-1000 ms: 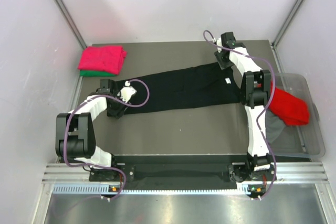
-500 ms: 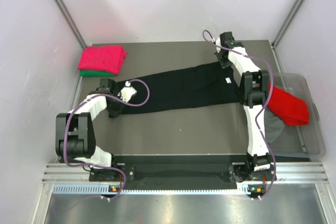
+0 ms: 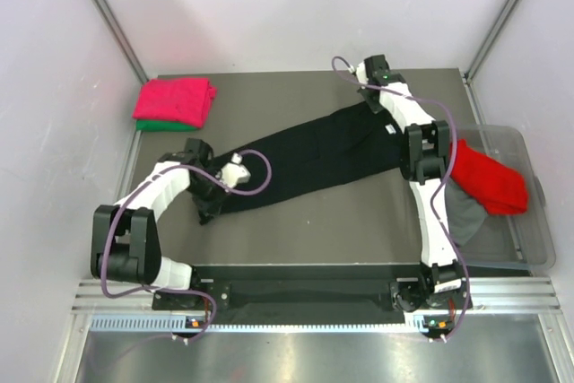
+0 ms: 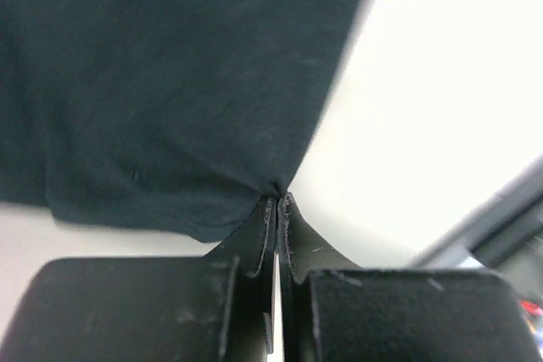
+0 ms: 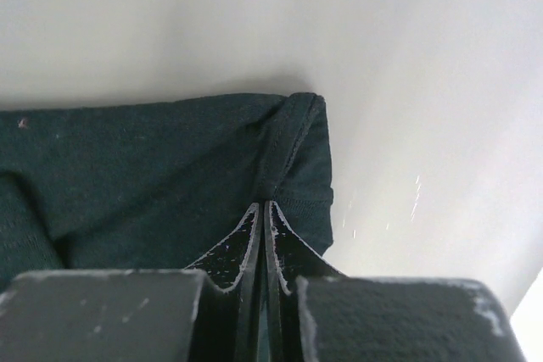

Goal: Fold and stack the t-shirts
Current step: Fold the tshirt

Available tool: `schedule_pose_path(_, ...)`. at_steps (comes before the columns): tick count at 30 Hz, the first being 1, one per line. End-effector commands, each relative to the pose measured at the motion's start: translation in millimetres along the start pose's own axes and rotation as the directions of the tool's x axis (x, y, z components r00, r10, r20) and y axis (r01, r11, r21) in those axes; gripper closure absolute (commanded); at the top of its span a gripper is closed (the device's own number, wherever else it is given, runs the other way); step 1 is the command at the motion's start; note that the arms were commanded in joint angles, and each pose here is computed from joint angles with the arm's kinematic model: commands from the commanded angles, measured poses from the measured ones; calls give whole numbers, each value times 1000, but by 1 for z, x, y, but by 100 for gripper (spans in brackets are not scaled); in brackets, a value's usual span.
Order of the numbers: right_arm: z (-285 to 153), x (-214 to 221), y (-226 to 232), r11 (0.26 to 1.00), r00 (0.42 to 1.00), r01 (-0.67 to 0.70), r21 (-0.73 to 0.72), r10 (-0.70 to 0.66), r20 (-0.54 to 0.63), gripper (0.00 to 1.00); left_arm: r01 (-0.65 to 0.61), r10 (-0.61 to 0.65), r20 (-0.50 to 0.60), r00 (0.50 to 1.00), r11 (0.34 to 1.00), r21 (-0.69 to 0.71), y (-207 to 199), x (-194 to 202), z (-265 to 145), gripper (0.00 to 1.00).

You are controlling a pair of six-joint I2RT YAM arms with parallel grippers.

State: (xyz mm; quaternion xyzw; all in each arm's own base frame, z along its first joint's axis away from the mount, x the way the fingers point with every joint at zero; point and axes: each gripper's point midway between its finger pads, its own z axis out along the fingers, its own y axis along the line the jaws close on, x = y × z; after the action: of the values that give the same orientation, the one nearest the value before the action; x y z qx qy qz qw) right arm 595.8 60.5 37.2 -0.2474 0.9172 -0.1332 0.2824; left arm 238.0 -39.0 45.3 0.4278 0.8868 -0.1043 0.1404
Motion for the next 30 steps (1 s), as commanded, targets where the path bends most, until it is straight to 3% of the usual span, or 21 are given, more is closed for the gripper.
schedule_pose_path(1, 15, -37, 14, 994, 990, 81, 66, -88, 106, 100, -44, 76, -120, 990, 969, 244, -66, 21, -1, 100)
schedule_pose_path(7, 8, -68, 18, 982, 976, 102, 157, -130, 177, 98, -143, 226, -181, 957, 914, 381, -115, 20, 6, 100)
schedule_pose_path(9, 2, -68, 10, 980, 978, 73, 185, -107, 179, 87, -175, 264, -181, 947, 902, 396, -128, 15, 6, 100)
schedule_pose_path(10, -2, -70, 4, 975, 978, 56, 213, -96, 185, 72, -188, 274, -173, 946, 899, 395, -131, 11, 6, 100)
schedule_pose_path(12, -17, -66, -3, 971, 978, 45, 237, -91, 188, 57, -203, 290, -168, 942, 893, 402, -140, 5, 5, 100)
schedule_pose_path(14, -32, -68, -13, 964, 974, 17, 265, -76, 212, 53, -219, 297, -147, 943, 891, 398, -145, -1, 3, 100)
schedule_pose_path(18, -78, -69, -36, 955, 965, -28, 295, -52, 259, 52, -233, 297, -116, 948, 894, 383, -152, -11, 1, 100)
schedule_pose_path(21, -87, -59, -36, 961, 973, -10, 278, -54, 223, 54, -246, 305, -103, 947, 892, 380, -156, -15, 1, 100)
schedule_pose_path(25, -73, -22, -5, 989, 993, 62, 136, -75, 95, 63, -252, 304, -89, 948, 893, 372, -158, -19, -1, 100)
schedule_pose_path(30, -49, 9, 6, 999, 1000, 17, 35, -18, 17, 69, -257, 297, -55, 953, 895, 364, -162, -26, -1, 100)
